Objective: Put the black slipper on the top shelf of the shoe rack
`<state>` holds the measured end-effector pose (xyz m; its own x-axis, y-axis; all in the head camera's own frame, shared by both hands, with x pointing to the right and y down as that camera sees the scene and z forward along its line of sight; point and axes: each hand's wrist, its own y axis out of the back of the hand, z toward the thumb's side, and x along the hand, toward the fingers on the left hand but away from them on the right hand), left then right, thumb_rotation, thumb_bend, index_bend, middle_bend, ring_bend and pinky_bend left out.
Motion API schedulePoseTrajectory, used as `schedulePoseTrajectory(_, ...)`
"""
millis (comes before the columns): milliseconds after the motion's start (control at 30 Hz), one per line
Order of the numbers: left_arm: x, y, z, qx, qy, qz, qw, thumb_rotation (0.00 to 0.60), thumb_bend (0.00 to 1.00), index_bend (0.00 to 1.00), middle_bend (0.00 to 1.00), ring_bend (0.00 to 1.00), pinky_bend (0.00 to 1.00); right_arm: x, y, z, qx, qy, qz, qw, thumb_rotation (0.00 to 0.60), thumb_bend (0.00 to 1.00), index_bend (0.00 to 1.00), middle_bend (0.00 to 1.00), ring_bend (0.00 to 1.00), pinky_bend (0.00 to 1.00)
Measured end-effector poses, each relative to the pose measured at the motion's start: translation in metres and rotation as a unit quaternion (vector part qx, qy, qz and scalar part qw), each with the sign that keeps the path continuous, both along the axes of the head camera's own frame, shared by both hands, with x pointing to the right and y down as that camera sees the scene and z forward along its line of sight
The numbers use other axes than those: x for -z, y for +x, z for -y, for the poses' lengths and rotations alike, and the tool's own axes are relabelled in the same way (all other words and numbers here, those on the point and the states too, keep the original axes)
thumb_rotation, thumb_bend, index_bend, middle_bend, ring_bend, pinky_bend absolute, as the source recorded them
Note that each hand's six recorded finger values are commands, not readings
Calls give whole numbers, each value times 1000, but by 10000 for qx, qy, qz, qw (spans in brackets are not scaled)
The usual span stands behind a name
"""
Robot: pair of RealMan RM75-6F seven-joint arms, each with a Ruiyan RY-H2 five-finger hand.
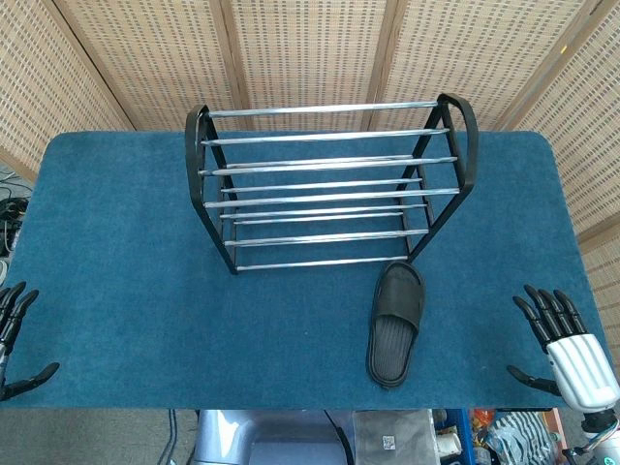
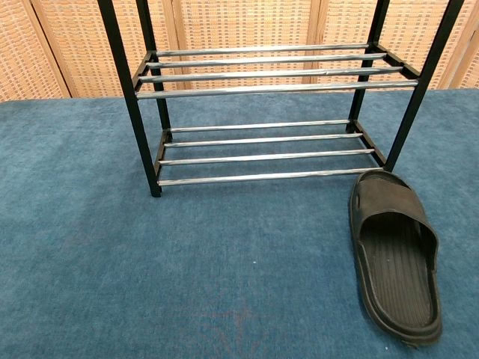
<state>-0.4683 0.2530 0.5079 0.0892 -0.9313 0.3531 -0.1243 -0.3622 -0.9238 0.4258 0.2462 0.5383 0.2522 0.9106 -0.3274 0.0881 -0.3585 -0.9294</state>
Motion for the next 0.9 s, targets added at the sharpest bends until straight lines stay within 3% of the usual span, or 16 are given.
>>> schedulePoseTrajectory(200,-1,0,1,5,-24,-17,10000,600,130,0,0,0,0,-5,-9,-2,216,-64,71,9997,600,0,0,0,0,0)
schedulePoseTrajectory(400,-2,0,3,6,-31,-9,10000,600,129,0,0,0,0,-16,-42,-3,1296,-246,181,9911,600,0,0,0,0,0)
schedulePoseTrajectory(500,-4,-1,5,35,-56,7,10000,600,130,0,0,0,0,-21,-65,-3,2080,-313,291,9772,600,0,0,0,0,0)
schedulePoseTrajectory(633,-6,-3,7,80,-77,28,9999,600,131,0,0,0,0,-32,-95,1,3152,-318,327,9479,600,0,0,0,0,0)
schedulePoseTrajectory(800,-8,-6,10,162,-100,53,9998,600,130,0,0,0,0,-53,-126,12,4100,-280,217,9114,600,0,0,0,0,0)
schedulePoseTrajectory(900,-12,-7,13,199,-157,81,9996,600,130,0,0,0,0,-65,-137,18,4456,-199,102,8950,600,0,0,0,0,0)
